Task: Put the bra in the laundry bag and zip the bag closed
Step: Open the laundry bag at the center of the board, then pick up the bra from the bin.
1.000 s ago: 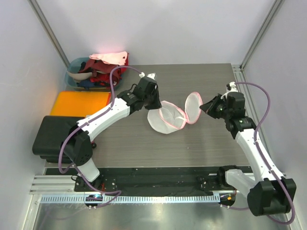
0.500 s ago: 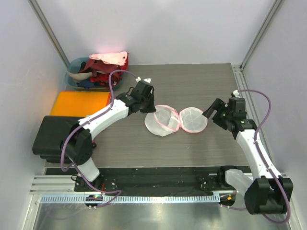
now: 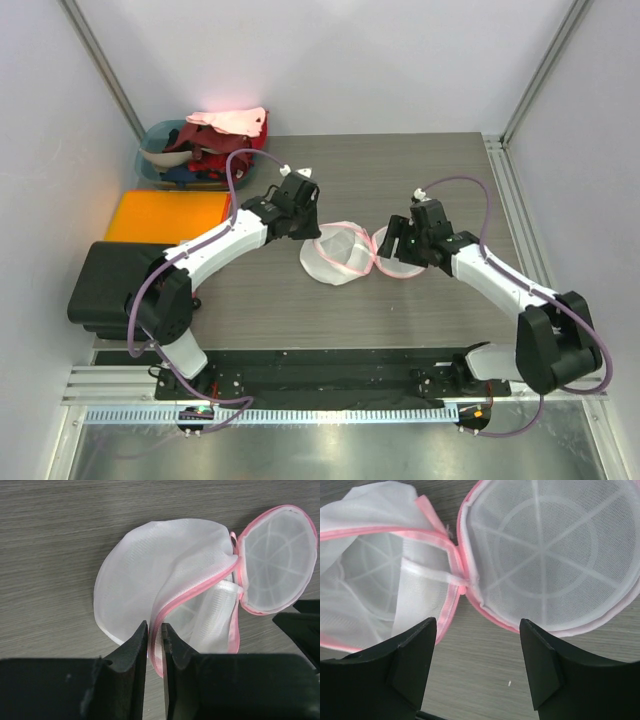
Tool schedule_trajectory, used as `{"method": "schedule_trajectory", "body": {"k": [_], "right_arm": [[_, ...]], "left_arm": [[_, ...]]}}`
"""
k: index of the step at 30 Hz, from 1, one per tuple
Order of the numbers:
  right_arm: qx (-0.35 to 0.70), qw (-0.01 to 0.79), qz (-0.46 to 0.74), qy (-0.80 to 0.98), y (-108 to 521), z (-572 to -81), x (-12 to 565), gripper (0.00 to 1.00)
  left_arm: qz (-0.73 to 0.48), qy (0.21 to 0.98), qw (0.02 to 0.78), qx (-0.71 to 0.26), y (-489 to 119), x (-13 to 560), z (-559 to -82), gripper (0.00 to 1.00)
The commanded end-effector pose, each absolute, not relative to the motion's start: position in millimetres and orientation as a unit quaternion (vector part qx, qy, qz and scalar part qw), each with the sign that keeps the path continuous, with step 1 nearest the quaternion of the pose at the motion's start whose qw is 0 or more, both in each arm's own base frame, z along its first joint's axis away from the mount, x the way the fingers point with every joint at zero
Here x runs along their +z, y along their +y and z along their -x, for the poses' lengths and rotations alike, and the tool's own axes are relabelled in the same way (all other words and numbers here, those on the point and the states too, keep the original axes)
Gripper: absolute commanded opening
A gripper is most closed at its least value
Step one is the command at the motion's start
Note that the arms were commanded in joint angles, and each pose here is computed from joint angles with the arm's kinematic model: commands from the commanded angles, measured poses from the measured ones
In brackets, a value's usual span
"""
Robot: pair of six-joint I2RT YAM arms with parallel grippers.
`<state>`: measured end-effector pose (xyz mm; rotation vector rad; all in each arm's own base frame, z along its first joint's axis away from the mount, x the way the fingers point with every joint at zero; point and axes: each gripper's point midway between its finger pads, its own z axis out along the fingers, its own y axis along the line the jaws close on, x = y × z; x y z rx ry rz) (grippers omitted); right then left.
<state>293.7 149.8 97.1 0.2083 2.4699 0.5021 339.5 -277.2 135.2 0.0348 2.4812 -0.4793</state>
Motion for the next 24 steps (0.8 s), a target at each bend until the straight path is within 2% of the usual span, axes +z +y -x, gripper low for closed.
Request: {"method": "schedule_trajectory", "body": {"k": [1, 3, 5, 6, 7, 9, 10, 13, 18, 22, 24], "right_arm": [[0.171, 0.345, -0.084, 0.919, 147, -324, 101, 0.73], [0.167, 0.34, -0.08, 0.922, 148, -326, 95, 0.72], [0.163, 0.331, -0.073, 0.926, 149, -325, 87, 0.71], [0.165, 0.33, -0.071, 0.927, 150, -325, 86, 0.72], [0.166, 0.329, -0.065, 0.927, 152, -324, 87, 0.72], [0.159, 0.331, -0.056, 0.929, 152, -321, 90, 0.72], [0.161, 0.329, -0.046, 0.929, 157, -317, 91, 0.73], [0.144, 0.34, -0.038, 0.929, 155, -315, 102, 0.79], [0.125, 0.347, -0.04, 0.929, 149, -314, 116, 0.85], [0.128, 0.37, -0.028, 0.92, 150, -319, 141, 0.85], [0.135, 0.378, -0.019, 0.916, 153, -321, 156, 0.86]], "left_arm": [[-0.008, 0.931, 0.318, -0.179, -268, 148, -336, 0.18], [-0.007, 0.933, 0.313, -0.174, -265, 144, -334, 0.18], [-0.008, 0.934, 0.313, -0.172, -263, 144, -333, 0.25], [-0.007, 0.934, 0.317, -0.168, -261, 145, -333, 0.3], [-0.006, 0.931, 0.325, -0.168, -259, 152, -333, 0.42], [-0.007, 0.926, 0.342, -0.158, -252, 160, -335, 0.52], [-0.007, 0.923, 0.349, -0.159, -249, 167, -336, 0.6], [0.012, 0.911, 0.377, -0.166, -231, 196, -347, 0.7], [0.086, 0.884, 0.421, -0.183, -175, 239, -395, 0.73], [0.209, 0.825, 0.477, -0.217, -113, 271, -452, 0.65], [0.286, 0.793, 0.478, -0.248, -79, 269, -481, 0.61]]}}
